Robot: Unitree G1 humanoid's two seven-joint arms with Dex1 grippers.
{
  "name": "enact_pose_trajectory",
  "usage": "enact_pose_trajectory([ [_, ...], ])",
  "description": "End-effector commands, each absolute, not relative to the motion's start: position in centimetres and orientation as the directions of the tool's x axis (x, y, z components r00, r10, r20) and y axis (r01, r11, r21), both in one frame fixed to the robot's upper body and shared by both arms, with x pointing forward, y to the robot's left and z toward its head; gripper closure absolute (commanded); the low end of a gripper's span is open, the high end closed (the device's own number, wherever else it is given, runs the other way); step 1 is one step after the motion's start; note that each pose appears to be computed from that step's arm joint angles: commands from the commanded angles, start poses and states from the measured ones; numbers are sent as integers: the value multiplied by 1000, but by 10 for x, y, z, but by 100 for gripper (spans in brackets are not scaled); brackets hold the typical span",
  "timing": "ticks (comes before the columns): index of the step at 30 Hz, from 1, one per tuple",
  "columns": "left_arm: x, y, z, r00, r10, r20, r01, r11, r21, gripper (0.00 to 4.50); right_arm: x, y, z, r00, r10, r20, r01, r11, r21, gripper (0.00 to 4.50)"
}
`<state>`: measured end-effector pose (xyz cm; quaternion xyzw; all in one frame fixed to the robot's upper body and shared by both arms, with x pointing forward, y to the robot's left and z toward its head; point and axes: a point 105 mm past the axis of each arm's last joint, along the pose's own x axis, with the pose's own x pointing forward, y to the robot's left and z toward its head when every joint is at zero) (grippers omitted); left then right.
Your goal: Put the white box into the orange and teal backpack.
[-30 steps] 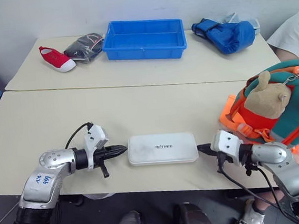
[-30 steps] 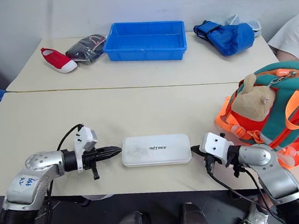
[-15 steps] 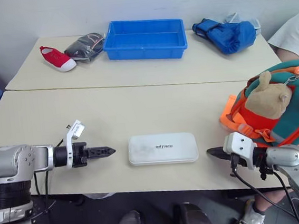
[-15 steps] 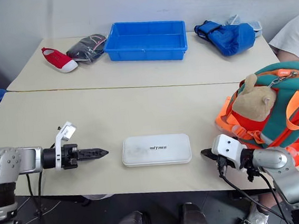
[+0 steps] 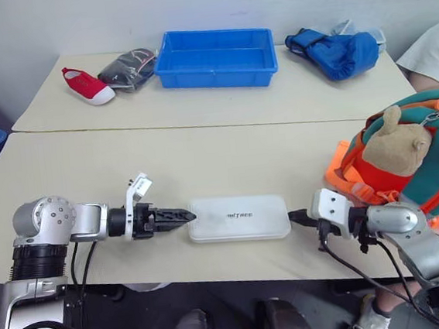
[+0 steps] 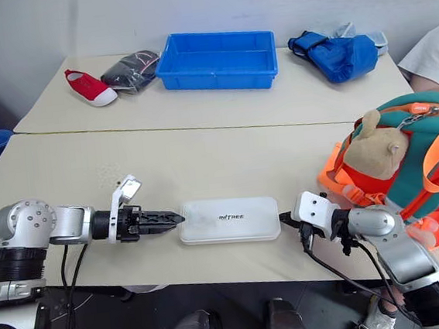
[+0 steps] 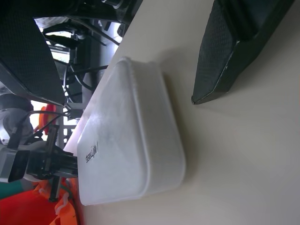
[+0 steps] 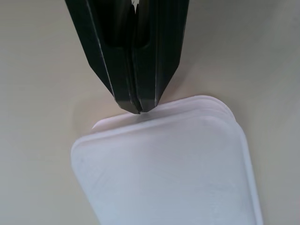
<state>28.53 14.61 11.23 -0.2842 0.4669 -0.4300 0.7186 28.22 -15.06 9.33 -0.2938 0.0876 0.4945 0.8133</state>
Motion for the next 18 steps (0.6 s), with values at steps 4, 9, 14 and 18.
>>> enact_pose_trajectory([
  [4,280,122,88,154,-901,-405,223,431,-875,2,280,-140,92,464,776,-428,-865,290,-410,450],
  [9,274,107,95,129,-941,-314,211,335,-918,39,279,-138,91,456,783,-422,-866,281,-415,450],
  [14,276,105,105,132,-955,-267,201,289,-936,178,276,-142,88,456,782,-425,-867,283,-409,450],
  [18,271,101,118,103,-973,-205,230,224,-947,299,270,-149,88,468,782,-411,-864,306,-400,450],
])
